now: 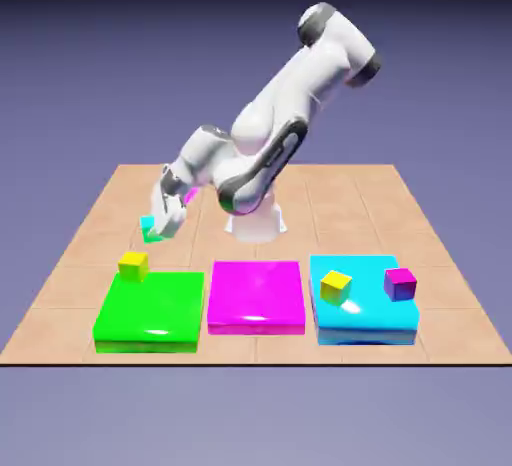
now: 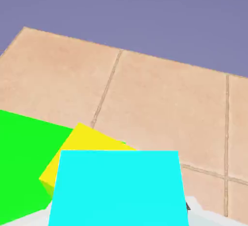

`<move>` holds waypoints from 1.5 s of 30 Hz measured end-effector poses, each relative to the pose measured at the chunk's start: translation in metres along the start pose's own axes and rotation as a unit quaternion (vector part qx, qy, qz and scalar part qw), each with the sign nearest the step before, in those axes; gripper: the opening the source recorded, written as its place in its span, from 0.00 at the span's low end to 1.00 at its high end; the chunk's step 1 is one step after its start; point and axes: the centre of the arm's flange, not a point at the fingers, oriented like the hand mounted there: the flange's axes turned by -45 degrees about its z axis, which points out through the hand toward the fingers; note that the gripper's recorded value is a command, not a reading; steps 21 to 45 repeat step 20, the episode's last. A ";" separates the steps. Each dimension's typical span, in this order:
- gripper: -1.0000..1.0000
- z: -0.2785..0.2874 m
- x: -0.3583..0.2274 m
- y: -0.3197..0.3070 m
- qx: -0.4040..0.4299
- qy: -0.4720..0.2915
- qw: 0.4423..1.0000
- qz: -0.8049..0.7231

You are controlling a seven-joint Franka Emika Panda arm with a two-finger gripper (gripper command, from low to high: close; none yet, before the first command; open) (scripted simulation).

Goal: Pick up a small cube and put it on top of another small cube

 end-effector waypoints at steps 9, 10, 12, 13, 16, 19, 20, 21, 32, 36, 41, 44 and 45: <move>0.00 0.026 0.005 -0.002 -0.009 0.012 1.000 0.001; 0.00 0.030 0.005 -0.002 -0.010 0.012 1.000 0.000; 0.00 0.038 0.003 -0.002 -0.011 0.012 1.000 -0.001; 0.00 0.042 0.002 -0.002 -0.011 0.012 1.000 -0.001; 0.00 0.052 0.000 -0.003 -0.006 0.011 1.000 0.001; 0.00 0.060 -0.002 -0.005 0.003 0.010 1.000 0.005; 0.00 0.062 -0.002 -0.006 0.008 0.009 1.000 0.006; 0.00 0.062 -0.002 -0.006 0.008 0.009 1.000 0.006; 0.00 0.062 -0.002 -0.006 0.008 0.009 1.000 0.006; 0.00 0.062 -0.002 -0.006 0.008 0.009 1.000 0.006; 0.00 0.062 -0.002 -0.006 0.008 0.009 1.000 0.006; 0.00 0.062 -0.002 -0.006 0.008 0.009 1.000 0.006; 0.00 0.062 -0.002 -0.006 0.008 0.009 1.000 0.006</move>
